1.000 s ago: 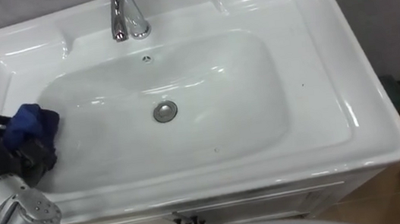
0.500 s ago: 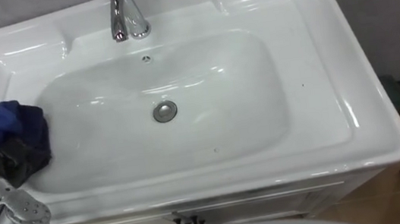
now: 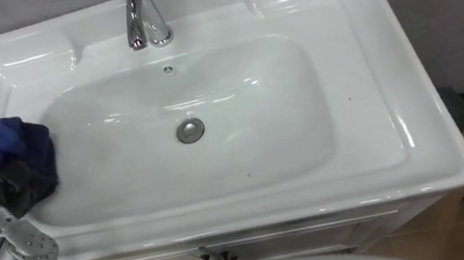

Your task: Wipe basin

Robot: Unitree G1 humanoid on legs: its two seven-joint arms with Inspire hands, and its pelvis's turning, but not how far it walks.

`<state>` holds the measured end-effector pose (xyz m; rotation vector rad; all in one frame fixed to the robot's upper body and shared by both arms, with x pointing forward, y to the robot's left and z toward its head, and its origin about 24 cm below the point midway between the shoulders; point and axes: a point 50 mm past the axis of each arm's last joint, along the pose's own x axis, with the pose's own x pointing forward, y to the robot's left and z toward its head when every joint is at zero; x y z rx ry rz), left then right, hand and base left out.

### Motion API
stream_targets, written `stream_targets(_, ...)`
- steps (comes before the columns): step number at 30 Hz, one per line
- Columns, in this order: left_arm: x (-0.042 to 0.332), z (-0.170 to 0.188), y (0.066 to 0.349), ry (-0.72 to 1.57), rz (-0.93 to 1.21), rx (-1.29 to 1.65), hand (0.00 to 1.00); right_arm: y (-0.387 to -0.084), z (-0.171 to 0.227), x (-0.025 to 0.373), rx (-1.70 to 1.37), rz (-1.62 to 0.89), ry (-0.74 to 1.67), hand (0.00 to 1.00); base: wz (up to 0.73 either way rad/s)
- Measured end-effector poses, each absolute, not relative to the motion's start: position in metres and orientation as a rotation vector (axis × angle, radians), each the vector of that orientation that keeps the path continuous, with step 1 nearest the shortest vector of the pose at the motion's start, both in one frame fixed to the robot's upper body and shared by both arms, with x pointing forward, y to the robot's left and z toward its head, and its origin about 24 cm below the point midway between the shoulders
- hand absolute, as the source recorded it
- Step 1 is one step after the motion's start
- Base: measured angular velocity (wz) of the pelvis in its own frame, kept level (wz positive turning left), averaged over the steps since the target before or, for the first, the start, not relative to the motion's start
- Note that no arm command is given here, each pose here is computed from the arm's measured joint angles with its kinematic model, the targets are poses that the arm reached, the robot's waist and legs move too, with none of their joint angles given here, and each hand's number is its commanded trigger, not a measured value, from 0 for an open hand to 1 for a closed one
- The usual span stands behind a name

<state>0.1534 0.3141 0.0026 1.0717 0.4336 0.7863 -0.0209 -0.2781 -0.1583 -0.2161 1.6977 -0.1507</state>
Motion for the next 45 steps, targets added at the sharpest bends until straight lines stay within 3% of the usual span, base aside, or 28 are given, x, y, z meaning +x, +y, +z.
stream_targets(15,0.137,0.031,0.356,0.398,1.075,1.066,1.00,-0.282,-0.156,-0.030,-0.199,-0.221,1.695,0.00,-0.01)
stream_targets(28,0.135,0.036,0.359,0.399,1.103,1.066,1.00,-0.281,-0.156,-0.032,-0.190,-0.223,1.706,0.00,0.03)
stream_targets(34,0.130,0.022,0.362,0.497,1.066,1.057,0.99,-0.280,-0.156,-0.033,-0.165,-0.210,1.715,0.00,-0.03)
stream_targets(35,0.128,0.018,0.362,0.522,1.056,1.053,0.87,-0.280,-0.156,-0.033,-0.162,-0.206,1.715,0.00,0.00)
stream_targets(36,0.127,0.015,0.362,0.538,1.045,1.048,0.57,-0.280,-0.156,-0.034,-0.159,-0.205,1.715,0.00,0.00)
stream_targets(37,0.127,0.014,0.362,0.542,1.041,1.048,0.40,-0.280,-0.156,-0.034,-0.156,-0.206,1.715,0.00,0.00)
stream_targets(38,0.126,0.012,0.361,0.549,1.031,1.051,0.14,-0.281,-0.156,-0.034,-0.154,-0.208,1.715,0.00,-0.03)
stream_targets(39,0.125,0.010,0.360,0.556,1.022,1.054,0.00,-0.282,-0.156,-0.033,-0.159,-0.207,1.713,0.00,-0.04)
stream_targets(45,0.124,0.008,0.360,0.565,1.023,1.057,0.00,-0.287,-0.153,-0.029,-0.186,-0.204,1.687,0.00,-0.01)
